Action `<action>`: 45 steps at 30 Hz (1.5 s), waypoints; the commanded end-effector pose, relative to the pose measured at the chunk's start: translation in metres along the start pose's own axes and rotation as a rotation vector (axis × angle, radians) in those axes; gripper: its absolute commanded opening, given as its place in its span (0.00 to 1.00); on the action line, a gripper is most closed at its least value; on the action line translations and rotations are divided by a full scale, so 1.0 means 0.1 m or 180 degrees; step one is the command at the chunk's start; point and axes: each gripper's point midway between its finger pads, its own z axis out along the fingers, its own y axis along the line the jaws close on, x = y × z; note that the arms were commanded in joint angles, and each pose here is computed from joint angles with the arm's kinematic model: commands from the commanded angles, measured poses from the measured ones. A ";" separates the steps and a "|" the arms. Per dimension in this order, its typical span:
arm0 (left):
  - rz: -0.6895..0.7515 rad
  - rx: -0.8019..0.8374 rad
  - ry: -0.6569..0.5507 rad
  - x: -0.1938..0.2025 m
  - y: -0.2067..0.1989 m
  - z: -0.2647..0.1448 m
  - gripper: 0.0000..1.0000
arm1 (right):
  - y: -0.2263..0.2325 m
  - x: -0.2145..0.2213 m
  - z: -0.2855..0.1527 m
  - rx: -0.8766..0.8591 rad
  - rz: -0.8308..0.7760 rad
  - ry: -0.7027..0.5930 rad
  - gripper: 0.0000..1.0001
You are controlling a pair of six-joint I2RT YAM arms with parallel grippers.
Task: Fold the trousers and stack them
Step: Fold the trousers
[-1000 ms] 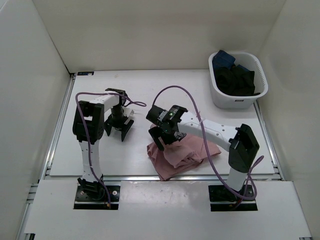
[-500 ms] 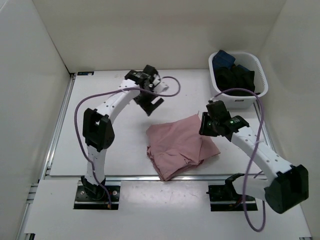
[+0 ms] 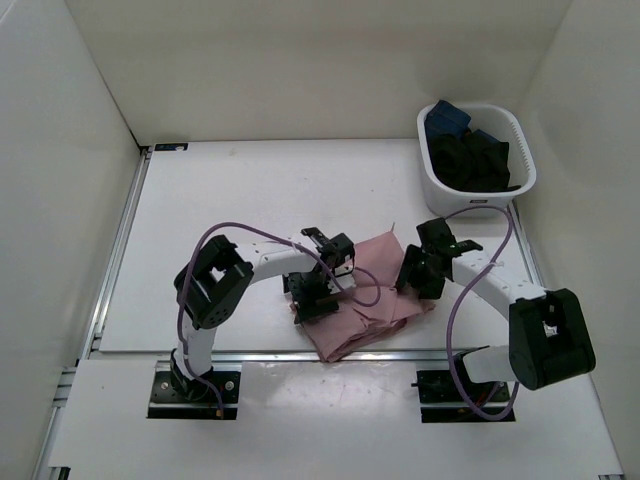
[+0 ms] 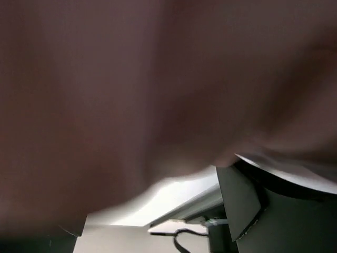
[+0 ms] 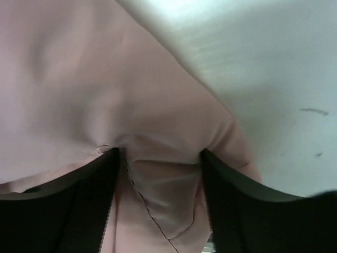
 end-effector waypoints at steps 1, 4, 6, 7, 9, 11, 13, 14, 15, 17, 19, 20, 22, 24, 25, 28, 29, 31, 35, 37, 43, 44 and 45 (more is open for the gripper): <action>-0.0173 -0.0884 -0.0214 -0.10 0.48 -0.01 1.00 | 0.00 0.20 0.12 -0.0070 0.0207 0.0230 0.64; -0.0323 -0.1198 -0.0212 -0.07 0.80 -0.03 1.00 | 0.04 0.41 0.16 -0.0201 0.0539 0.0435 0.35; -0.0366 -0.1334 -0.0319 -0.12 1.02 -0.11 1.00 | 0.16 0.45 0.18 -0.0383 0.0841 0.0486 0.35; -0.0463 -0.1355 -0.0328 -0.07 1.19 -0.11 1.00 | 0.22 0.45 0.18 -0.0432 0.0912 0.0494 0.35; -0.0523 -0.1474 -0.0451 -0.10 1.42 -0.18 1.00 | 0.25 0.43 0.19 -0.0414 0.1066 0.0469 0.35; -0.0529 -0.1570 -0.0526 -0.08 1.68 -0.29 1.00 | 0.43 0.28 0.14 -0.0542 0.1288 0.0374 0.35; -0.0502 -0.1704 -0.0606 -0.08 1.86 -0.42 1.00 | 0.57 0.20 0.08 -0.0648 0.1448 0.0367 0.37; -0.0567 -0.1784 -0.0687 -0.06 2.00 -0.55 1.00 | 0.64 0.11 0.00 -0.0682 0.1443 0.0339 0.40; -0.0595 -0.1838 -0.0734 -0.03 2.08 -0.65 1.00 | 0.66 0.08 -0.04 -0.0617 0.1450 0.0308 0.45; -0.0642 -0.1930 -0.0782 0.04 2.25 -0.80 1.00 | 0.65 -0.01 -0.15 -0.0503 0.1300 0.0191 0.55; -0.0698 -0.2079 -0.0893 0.09 2.31 -1.05 1.00 | 0.64 -0.15 -0.36 -0.0387 0.1095 0.0065 0.76; -0.0686 -0.2147 -0.0921 0.12 2.31 -1.16 1.00 | 0.59 -0.18 -0.43 -0.0310 0.0862 0.0023 0.81; -0.0666 -0.2200 -0.1087 0.14 2.21 -1.42 1.00 | 0.49 -0.20 -0.58 -0.0103 0.0655 0.0020 0.90; -0.0586 -0.2064 -0.1303 0.00 1.98 -1.54 1.00 | 0.51 -0.42 -0.72 -0.0113 0.0457 -0.0208 0.90; -0.0542 -0.1946 -0.1351 -0.01 1.83 -1.58 1.00 | 0.52 -0.49 -0.74 -0.0088 0.0415 -0.0270 0.88; -0.0385 -0.1398 -0.1526 -0.24 1.33 -1.41 1.00 | 0.66 -0.86 -0.78 -0.0212 0.0338 -0.0582 0.75; -0.0347 -0.1276 -0.1538 -0.28 1.22 -1.33 1.00 | 0.75 -0.93 -0.76 -0.0298 0.0299 -0.0606 0.64; -0.0224 -0.0974 -0.1481 -0.34 0.88 -1.08 1.00 | 0.88 -1.07 -0.60 -0.0354 0.0285 -0.0546 0.52; -0.0119 -0.0671 -0.1265 -0.30 0.55 -0.62 1.00 | 1.03 -1.09 -0.11 -0.0483 0.0468 -0.0196 0.13; -0.0092 -0.0706 -0.1219 -0.27 0.52 -0.47 1.00 | 0.98 -1.05 0.18 -0.0455 0.0716 -0.0017 0.07; -0.0005 -0.0971 -0.0899 -0.03 0.44 -0.10 1.00 | 0.81 -1.26 0.60 -0.0165 0.0955 -0.0134 0.00; 0.0021 -0.0991 -0.0863 0.00 0.42 -0.05 1.00 | 0.83 -1.33 0.59 -0.0171 0.0953 -0.0214 0.00; 0.0054 -0.0979 -0.0839 0.01 0.39 -0.02 1.00 | 0.81 -1.34 0.60 -0.0140 0.0994 -0.0243 0.00</action>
